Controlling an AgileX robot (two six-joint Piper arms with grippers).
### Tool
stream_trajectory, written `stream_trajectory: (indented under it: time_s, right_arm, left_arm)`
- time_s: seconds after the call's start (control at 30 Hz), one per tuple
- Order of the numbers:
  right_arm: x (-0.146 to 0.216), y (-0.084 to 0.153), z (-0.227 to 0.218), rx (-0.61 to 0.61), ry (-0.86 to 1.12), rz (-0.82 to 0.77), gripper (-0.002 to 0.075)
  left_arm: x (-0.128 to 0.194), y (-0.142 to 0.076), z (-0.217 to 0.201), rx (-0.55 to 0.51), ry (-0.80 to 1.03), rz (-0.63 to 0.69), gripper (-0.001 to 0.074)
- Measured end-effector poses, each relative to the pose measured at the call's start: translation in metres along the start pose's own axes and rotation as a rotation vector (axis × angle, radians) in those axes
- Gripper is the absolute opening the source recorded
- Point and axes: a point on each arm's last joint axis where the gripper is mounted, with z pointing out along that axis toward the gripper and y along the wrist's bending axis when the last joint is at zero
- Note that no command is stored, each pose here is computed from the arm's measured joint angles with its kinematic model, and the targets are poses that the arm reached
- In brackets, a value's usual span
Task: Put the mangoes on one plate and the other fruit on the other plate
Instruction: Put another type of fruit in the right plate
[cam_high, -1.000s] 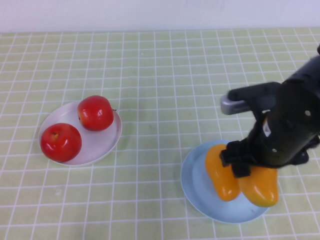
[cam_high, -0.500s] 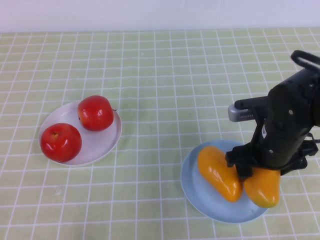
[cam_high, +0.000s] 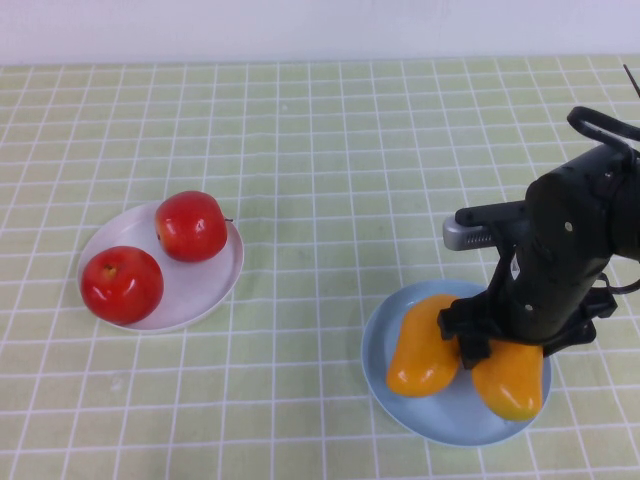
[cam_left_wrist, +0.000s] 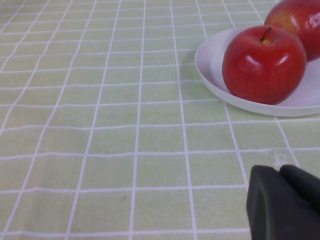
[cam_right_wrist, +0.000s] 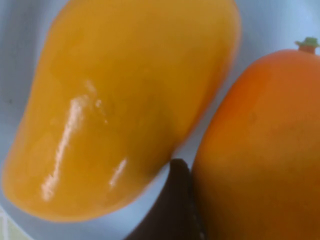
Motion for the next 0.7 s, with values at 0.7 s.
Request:
stream_trajectory:
  time_s: [0.7]
  right_arm:
    - [0.001,-0.001,-0.011,-0.019,-0.027,0.004,0.0627]
  left_arm:
    - [0.0,0.0,0.0,0.0,0.0,0.0,0.0002]
